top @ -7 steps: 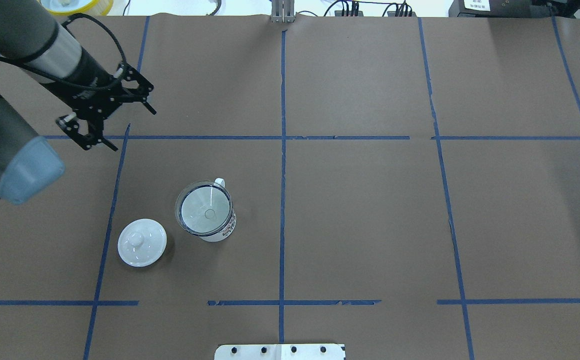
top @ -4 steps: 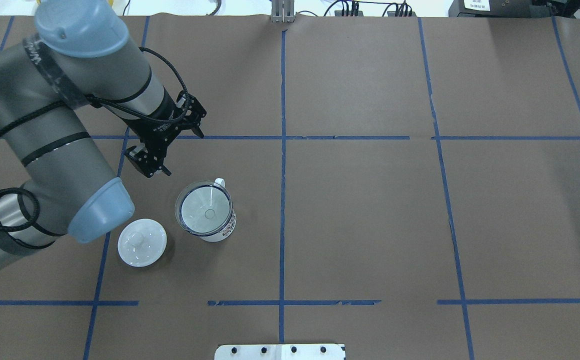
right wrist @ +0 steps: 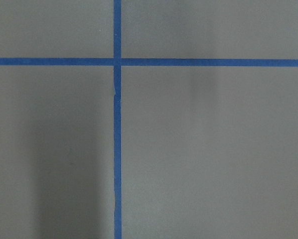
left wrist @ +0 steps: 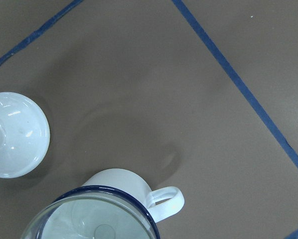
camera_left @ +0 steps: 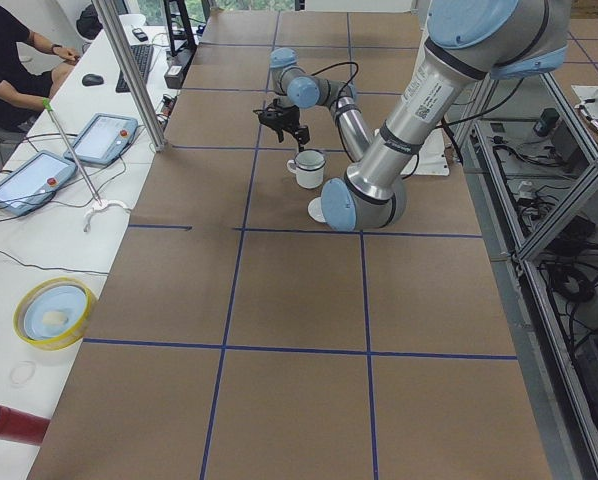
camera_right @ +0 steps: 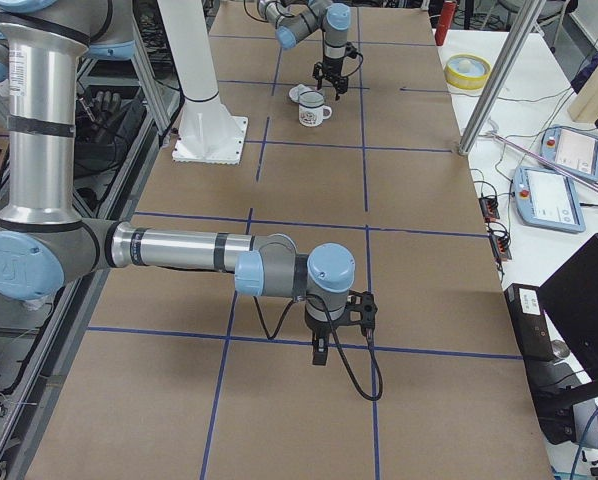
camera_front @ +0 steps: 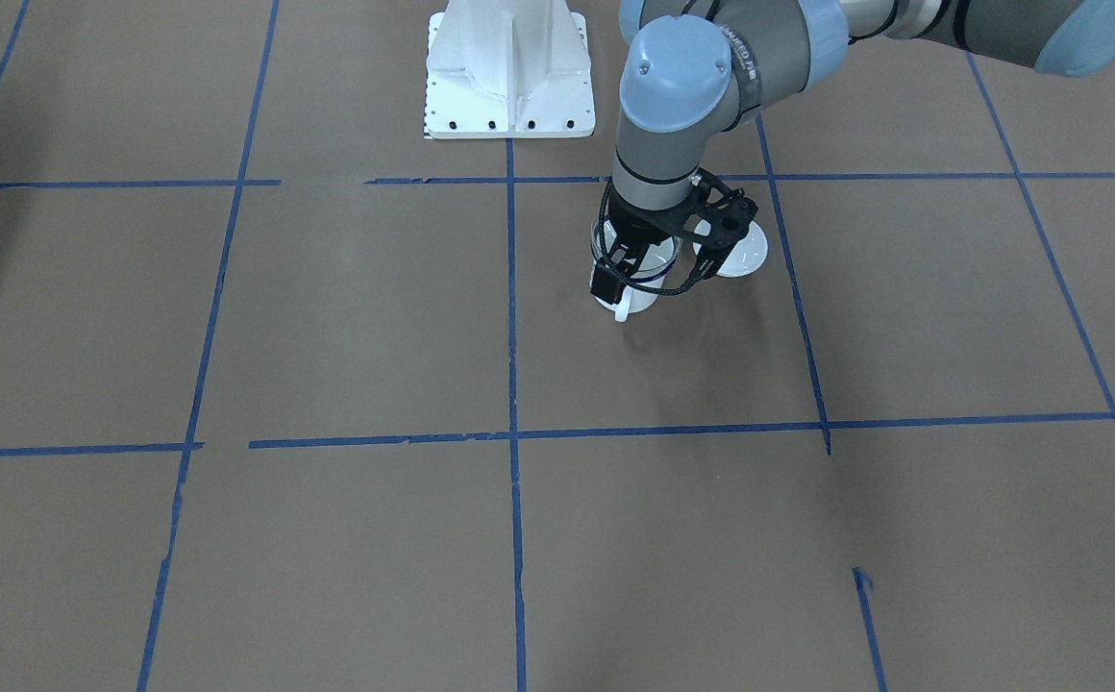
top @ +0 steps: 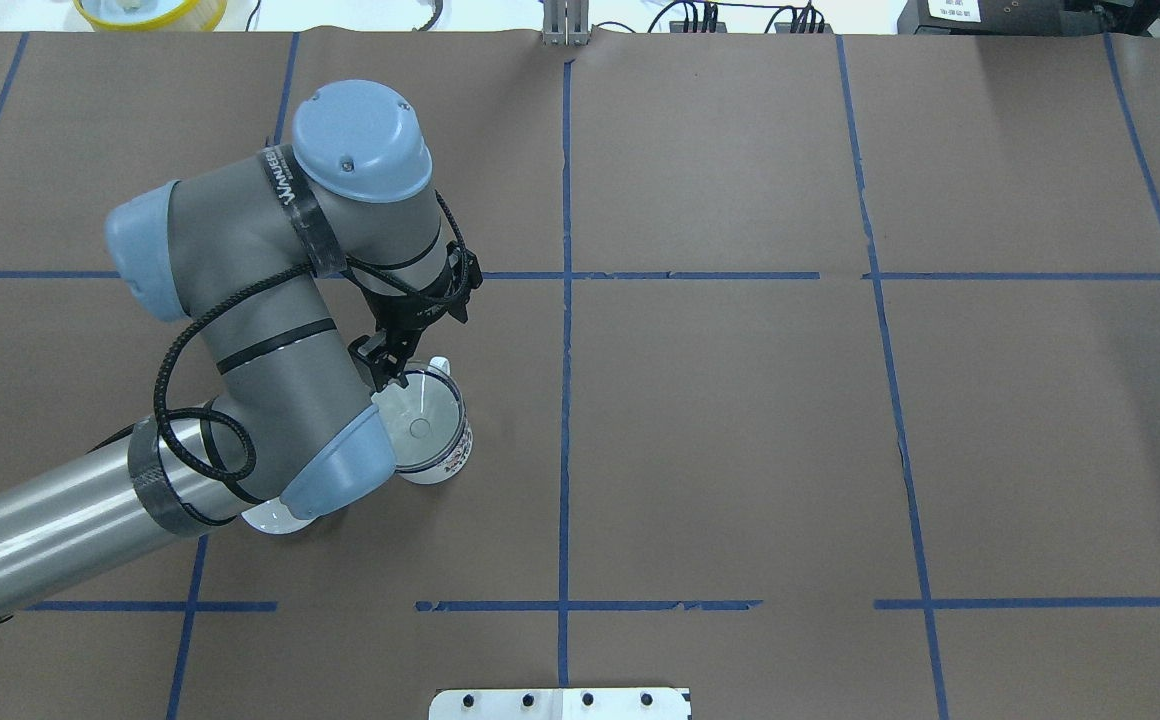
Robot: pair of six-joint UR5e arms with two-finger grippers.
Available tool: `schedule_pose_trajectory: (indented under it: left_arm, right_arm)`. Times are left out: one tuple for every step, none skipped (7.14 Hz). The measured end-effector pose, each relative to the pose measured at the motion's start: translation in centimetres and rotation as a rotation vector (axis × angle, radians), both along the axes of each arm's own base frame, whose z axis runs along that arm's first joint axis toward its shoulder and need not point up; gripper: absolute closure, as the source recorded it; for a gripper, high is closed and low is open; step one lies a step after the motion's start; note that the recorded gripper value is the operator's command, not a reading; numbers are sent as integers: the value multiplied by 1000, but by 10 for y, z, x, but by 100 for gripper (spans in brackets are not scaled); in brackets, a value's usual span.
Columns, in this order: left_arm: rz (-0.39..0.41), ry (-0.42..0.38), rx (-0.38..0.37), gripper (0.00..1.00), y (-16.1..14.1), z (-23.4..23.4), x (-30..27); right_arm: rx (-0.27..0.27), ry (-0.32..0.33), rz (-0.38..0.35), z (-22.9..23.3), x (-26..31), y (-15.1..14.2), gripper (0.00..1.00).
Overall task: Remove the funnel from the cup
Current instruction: 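Move the left gripper over the clear funnel in the white mug, then close the left gripper on the funnel's stem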
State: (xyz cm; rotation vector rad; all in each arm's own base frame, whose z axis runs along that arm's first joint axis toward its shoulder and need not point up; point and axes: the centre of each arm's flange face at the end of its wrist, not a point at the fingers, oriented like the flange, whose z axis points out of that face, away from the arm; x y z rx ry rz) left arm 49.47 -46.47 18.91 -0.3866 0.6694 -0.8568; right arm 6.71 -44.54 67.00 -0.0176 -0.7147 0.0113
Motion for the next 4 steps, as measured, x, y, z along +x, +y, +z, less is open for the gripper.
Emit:
schedule_pose_trajectory:
  left_arm:
    - [16,-5,-3,33,7,2,10]
    - [25,-6,-4,51,11,3,14]
    - [29,-6,-4,75,12,3,16]
    - [31,-5,-5,100,13,3,17]
  right_arm:
    - [0,0,0,0,0,0,0]
    - [0,0,0,0,0,0,0]
    - [0,0,0,0,0,0,0]
    - [0,0,0,0,0,0,0]
